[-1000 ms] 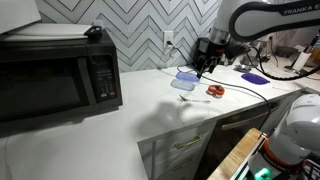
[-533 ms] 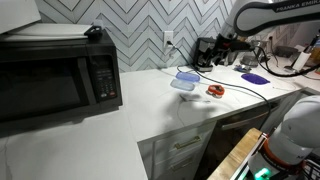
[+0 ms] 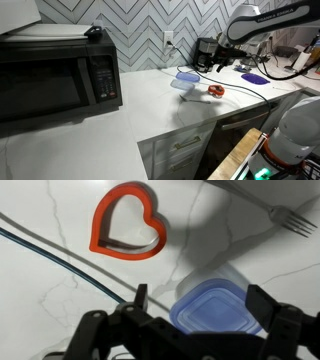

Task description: Move the lid to the left and place it on the bowl

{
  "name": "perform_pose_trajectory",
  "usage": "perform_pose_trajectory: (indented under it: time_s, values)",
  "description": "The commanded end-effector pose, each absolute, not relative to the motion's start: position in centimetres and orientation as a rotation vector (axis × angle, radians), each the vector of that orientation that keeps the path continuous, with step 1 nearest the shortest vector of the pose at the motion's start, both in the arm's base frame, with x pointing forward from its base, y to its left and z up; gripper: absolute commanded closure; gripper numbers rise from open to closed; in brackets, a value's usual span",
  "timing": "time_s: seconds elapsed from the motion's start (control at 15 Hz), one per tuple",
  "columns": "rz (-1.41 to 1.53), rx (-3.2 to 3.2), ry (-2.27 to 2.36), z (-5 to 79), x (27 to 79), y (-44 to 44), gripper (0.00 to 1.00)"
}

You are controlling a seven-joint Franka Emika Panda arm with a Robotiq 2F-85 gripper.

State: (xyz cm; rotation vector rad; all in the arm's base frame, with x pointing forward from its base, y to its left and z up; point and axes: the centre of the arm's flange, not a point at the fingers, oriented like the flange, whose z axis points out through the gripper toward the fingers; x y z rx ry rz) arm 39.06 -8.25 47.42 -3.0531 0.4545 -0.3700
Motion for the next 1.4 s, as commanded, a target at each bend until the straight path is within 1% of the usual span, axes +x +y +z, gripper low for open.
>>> perform_pose_trajectory:
  time_s: [0.0, 0.93, 1.0, 1.07, 1.13, 1.2, 1.33]
  values:
    - [-0.314, -3.061, 0.506, 44.8, 41.0, -9.7, 0.00]
    - [-0.273, -2.998, 0.684, 41.8, 47.7, -11.4, 0.01]
    - [-0.271, -3.003, 0.699, 41.7, 48.1, -11.4, 0.06]
    - [-0.266, -2.997, 0.708, 41.6, 48.5, -11.3, 0.08]
    - [-0.265, -2.997, 0.719, 41.6, 48.8, -11.1, 0.12]
    - [-0.262, -2.996, 0.730, 41.5, 49.2, -11.0, 0.13]
    - [-0.255, -2.994, 0.749, 41.3, 49.7, -10.7, 0.37]
